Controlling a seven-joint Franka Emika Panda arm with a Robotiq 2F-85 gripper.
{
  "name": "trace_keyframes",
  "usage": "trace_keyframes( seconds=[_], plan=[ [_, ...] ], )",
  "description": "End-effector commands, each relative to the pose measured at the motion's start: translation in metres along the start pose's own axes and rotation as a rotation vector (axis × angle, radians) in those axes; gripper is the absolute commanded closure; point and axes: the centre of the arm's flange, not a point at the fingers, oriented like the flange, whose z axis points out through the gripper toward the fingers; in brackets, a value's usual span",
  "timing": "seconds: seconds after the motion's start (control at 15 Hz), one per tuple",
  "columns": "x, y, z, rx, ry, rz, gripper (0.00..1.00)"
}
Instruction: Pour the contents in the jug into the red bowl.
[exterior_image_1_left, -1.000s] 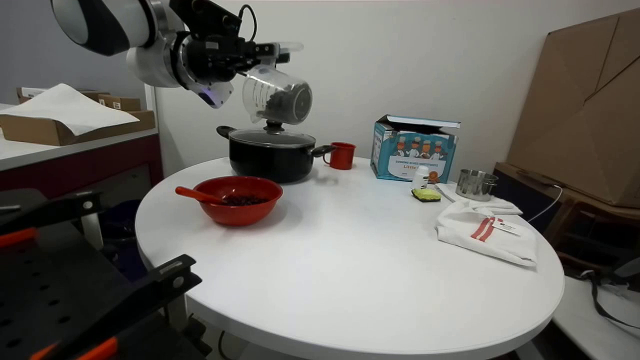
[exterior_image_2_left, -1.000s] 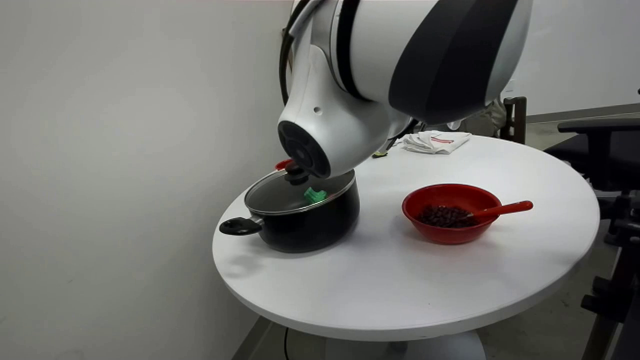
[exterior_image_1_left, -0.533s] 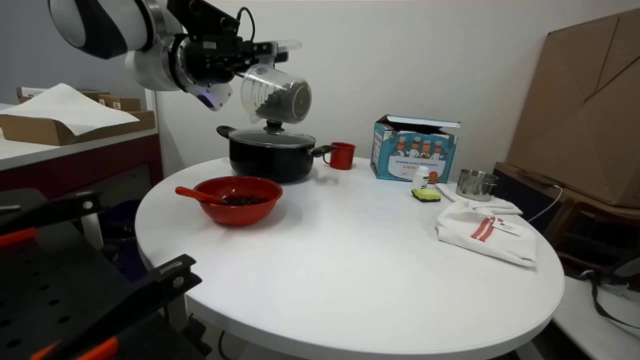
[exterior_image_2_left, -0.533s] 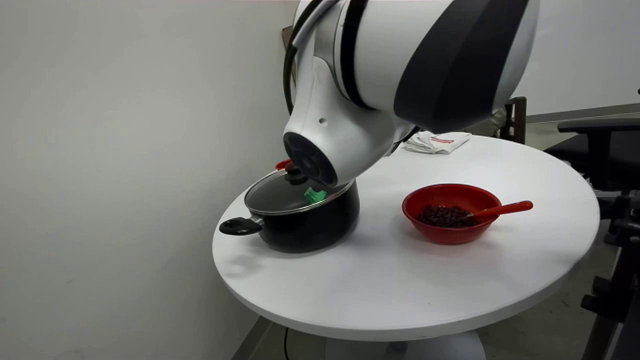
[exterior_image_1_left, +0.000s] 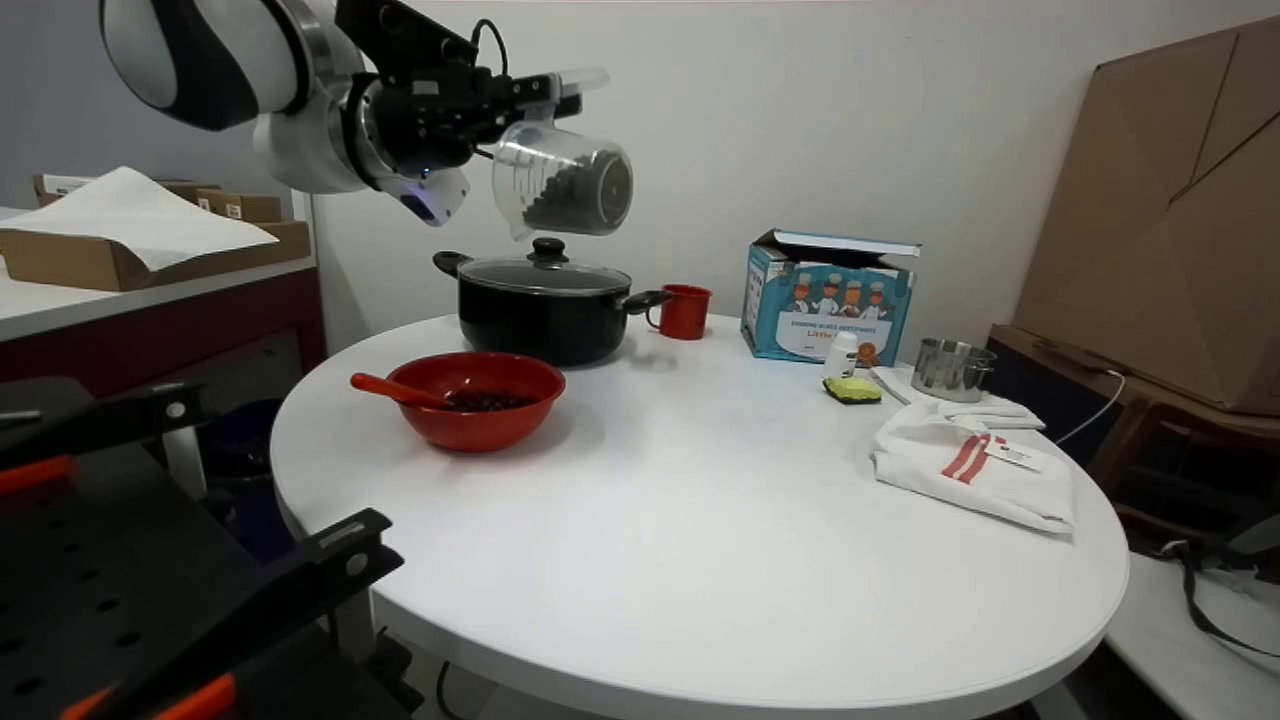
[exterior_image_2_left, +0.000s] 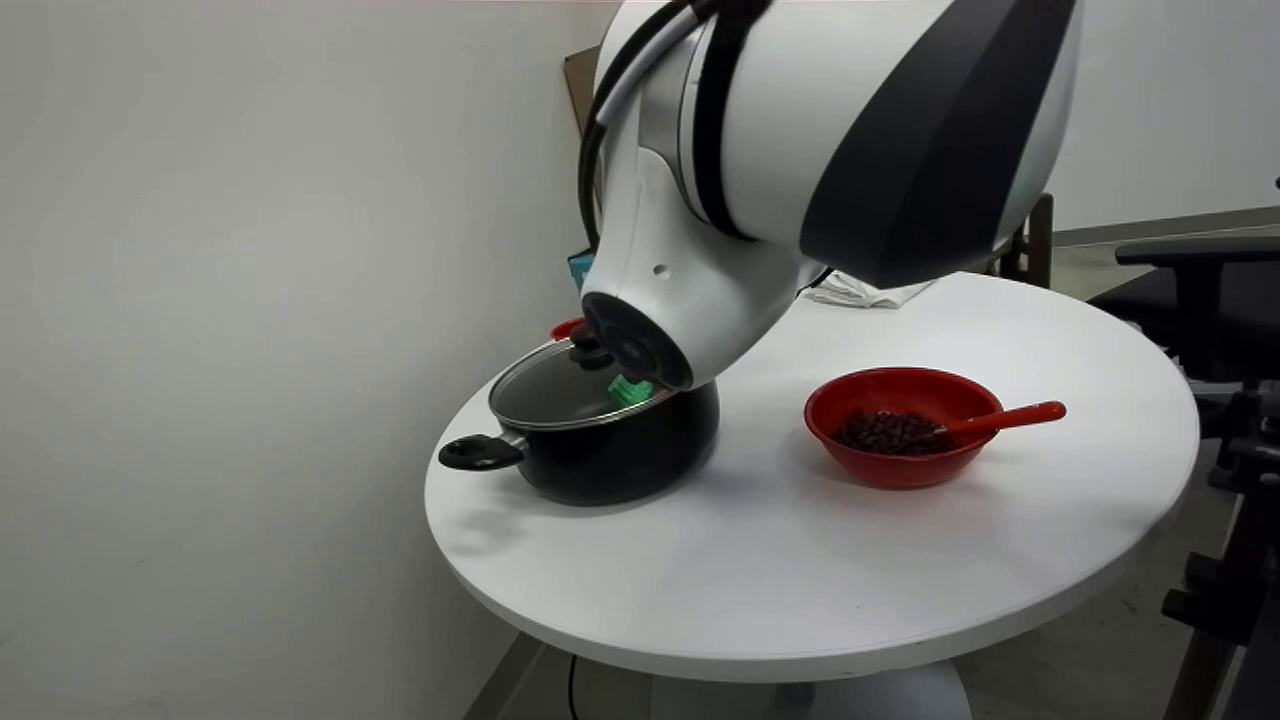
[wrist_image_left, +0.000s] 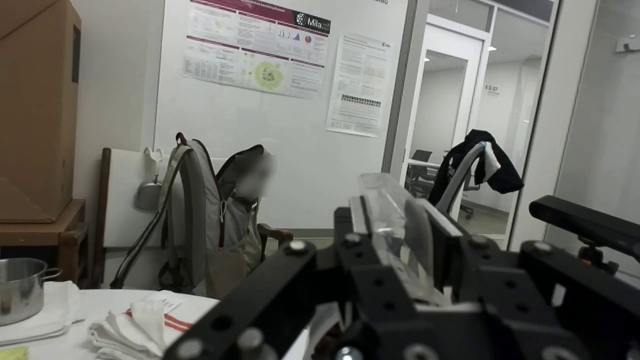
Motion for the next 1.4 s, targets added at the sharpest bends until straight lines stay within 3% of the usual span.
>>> trace_keyframes(
  seconds=[0.0,0.8,1.33],
  plan=[
    [-0.0001,0.0067,-0.0023,-0.011,-0.064,0.016,0.86],
    [0.0012,0.0136,-0.0047,-0.018,-0.104,0.023,0.86],
    [-0.0002,0.0147,-0.0024,0.018,-0.061,-0.024,0.86]
  ],
)
